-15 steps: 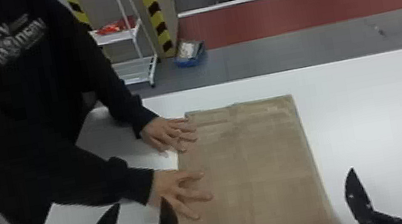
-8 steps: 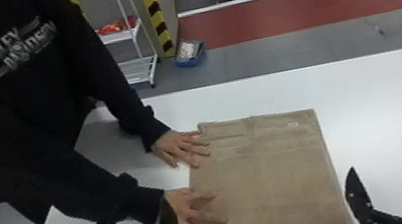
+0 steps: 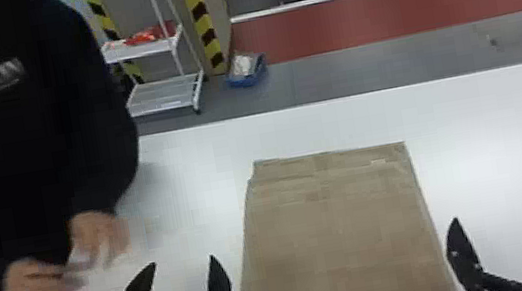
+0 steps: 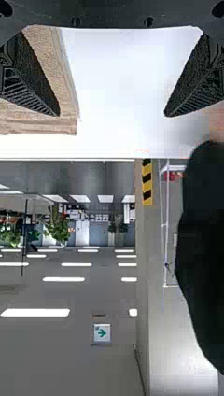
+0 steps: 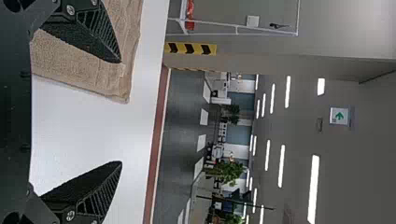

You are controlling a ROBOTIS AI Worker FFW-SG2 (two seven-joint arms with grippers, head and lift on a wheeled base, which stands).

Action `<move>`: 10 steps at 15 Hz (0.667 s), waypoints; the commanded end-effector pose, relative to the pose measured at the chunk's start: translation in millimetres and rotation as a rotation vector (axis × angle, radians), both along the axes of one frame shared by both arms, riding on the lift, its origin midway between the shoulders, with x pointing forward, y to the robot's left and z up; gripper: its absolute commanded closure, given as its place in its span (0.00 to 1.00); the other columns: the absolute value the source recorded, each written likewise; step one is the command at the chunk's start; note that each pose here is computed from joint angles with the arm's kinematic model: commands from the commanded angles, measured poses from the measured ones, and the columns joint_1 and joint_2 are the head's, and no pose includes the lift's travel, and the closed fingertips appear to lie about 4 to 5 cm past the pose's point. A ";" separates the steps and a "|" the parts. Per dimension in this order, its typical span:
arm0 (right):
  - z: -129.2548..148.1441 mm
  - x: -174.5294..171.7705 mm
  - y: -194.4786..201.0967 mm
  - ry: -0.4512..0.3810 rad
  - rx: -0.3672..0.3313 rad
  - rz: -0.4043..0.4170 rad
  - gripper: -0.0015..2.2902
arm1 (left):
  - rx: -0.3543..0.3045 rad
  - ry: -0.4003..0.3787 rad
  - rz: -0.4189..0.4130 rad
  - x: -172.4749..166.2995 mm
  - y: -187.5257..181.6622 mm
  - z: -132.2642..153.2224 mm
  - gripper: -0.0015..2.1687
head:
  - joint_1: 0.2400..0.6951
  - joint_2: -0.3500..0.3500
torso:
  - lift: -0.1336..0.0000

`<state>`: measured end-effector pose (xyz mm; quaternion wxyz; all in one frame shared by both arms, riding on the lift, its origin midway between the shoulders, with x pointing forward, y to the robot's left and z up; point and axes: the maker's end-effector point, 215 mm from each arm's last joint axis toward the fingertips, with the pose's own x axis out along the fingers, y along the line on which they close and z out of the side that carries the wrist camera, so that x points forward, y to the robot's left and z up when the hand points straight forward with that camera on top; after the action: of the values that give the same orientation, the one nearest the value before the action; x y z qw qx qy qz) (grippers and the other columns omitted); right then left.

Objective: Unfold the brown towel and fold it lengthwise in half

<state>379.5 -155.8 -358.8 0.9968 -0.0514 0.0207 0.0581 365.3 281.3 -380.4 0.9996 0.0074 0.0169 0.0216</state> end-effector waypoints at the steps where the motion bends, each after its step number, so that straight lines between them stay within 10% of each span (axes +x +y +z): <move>1: -3.9 1.3 -0.2 0.008 -0.002 -0.001 0.05 | -0.002 0.001 0.002 -0.2 -0.2 -0.6 0.02 | 1.00 0.77 | 0.10; 10: -19.7 28.8 -1.6 0.043 0.002 -0.007 0.05 | -0.003 0.010 0.004 0.1 1.3 -6.4 0.02 | 1.00 0.77 | 0.10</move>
<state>394.6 -157.0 -373.6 0.9964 -0.0518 0.0349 0.0570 364.8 282.5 -386.6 0.9995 0.0065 0.0221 0.0228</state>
